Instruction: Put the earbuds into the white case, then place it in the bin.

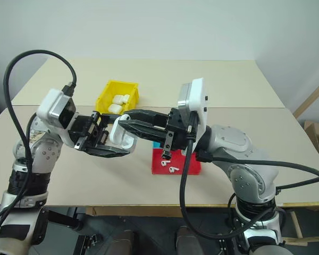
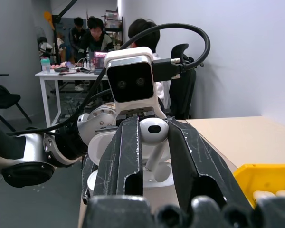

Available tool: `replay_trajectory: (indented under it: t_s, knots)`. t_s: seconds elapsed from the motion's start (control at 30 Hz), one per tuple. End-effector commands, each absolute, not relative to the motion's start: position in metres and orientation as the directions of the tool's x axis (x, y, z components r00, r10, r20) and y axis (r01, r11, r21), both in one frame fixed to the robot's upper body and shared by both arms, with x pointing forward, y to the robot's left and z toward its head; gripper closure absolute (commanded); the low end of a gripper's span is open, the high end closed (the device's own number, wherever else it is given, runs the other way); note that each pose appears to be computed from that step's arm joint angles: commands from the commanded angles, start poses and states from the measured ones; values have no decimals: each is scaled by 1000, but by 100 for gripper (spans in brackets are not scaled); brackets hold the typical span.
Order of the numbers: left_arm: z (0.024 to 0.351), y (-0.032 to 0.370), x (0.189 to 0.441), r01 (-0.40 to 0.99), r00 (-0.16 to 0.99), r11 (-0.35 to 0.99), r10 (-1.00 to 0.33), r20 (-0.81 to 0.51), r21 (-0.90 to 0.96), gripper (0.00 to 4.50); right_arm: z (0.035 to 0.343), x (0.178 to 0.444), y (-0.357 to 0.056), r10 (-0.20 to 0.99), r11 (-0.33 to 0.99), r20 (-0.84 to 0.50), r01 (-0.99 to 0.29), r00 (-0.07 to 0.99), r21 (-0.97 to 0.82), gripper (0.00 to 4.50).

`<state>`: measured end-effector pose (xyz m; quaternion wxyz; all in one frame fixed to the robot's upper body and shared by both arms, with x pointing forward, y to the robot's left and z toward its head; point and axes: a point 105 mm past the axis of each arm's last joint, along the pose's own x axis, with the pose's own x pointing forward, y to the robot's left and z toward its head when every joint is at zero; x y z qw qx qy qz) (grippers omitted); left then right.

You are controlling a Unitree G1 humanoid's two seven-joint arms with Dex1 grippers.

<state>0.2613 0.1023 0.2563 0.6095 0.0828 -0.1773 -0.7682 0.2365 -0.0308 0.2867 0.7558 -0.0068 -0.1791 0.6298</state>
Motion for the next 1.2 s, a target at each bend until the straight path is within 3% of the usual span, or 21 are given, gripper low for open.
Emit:
replay_trajectory:
  t_s: [0.03,1.2]
  knots:
    - [263,103,262,893,-254,-200,-964,83,404,166,291,235,-31,948,219,286,-939,140,-267,389]
    - [255,103,259,889,-249,-193,-965,84,415,166,270,248,-27,965,234,187,-921,181,-313,389]
